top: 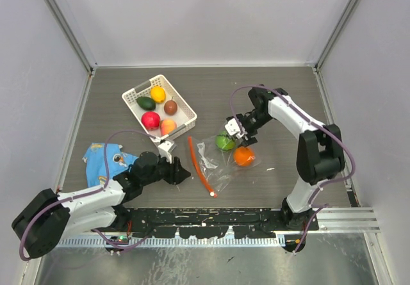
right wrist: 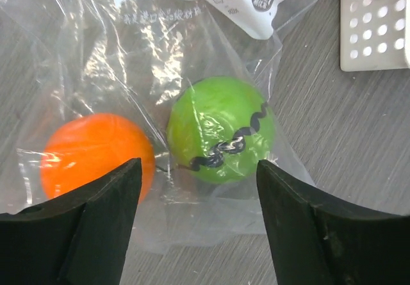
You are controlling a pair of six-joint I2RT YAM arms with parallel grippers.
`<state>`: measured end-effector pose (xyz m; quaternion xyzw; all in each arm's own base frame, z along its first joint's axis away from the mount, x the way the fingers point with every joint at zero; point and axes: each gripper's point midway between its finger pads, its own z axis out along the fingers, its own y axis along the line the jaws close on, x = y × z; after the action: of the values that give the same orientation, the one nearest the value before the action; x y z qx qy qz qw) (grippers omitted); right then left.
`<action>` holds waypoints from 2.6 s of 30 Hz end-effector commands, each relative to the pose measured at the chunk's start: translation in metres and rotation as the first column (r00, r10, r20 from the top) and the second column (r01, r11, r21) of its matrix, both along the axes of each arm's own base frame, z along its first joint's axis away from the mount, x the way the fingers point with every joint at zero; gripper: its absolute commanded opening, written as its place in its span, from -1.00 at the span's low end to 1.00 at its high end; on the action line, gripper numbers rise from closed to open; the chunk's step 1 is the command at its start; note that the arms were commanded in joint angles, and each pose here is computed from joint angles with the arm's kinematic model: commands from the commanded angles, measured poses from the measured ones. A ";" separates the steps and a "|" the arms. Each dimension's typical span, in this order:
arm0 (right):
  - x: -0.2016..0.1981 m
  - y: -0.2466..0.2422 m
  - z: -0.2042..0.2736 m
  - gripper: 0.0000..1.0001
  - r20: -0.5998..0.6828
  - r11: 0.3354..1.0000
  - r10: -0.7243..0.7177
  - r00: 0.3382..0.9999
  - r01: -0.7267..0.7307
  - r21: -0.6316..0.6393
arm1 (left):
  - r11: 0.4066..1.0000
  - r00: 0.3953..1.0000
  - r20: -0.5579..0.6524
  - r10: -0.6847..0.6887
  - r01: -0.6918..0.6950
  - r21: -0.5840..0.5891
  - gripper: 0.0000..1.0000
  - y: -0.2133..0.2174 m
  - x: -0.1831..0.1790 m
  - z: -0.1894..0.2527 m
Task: Open the zip-top bag and remove the fake food
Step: Pick up the fake fruit from the zipper food storage bag.
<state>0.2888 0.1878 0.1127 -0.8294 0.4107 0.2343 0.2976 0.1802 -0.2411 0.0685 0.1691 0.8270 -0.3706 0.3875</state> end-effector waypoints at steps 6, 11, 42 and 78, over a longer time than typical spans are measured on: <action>0.032 0.009 -0.011 0.36 -0.009 0.996 0.036 0.999 -0.036 -0.076 | 0.992 0.946 0.296 -0.129 0.128 0.025 -0.14 -0.022 0.007 0.022; 0.037 0.005 -0.033 0.17 -0.041 0.991 0.015 0.999 -0.021 -0.132 | 0.988 0.928 0.338 -0.156 0.140 0.071 -0.11 -0.022 0.008 0.017; 0.018 0.008 -0.053 -0.73 -0.085 0.996 0.004 0.996 -0.012 -0.087 | 0.965 0.803 0.592 -0.069 0.204 -0.164 -0.04 -0.044 -0.006 0.126; -0.016 0.018 -0.036 -0.84 -0.217 0.997 0.080 0.973 -0.078 0.016 | 0.982 0.861 0.476 -0.180 0.185 0.037 0.12 -0.117 0.041 0.040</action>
<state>0.2863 0.1944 0.0524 -0.8182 0.4359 0.3021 0.2218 0.2072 -0.3445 0.0853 0.3455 0.7129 -0.3477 0.5014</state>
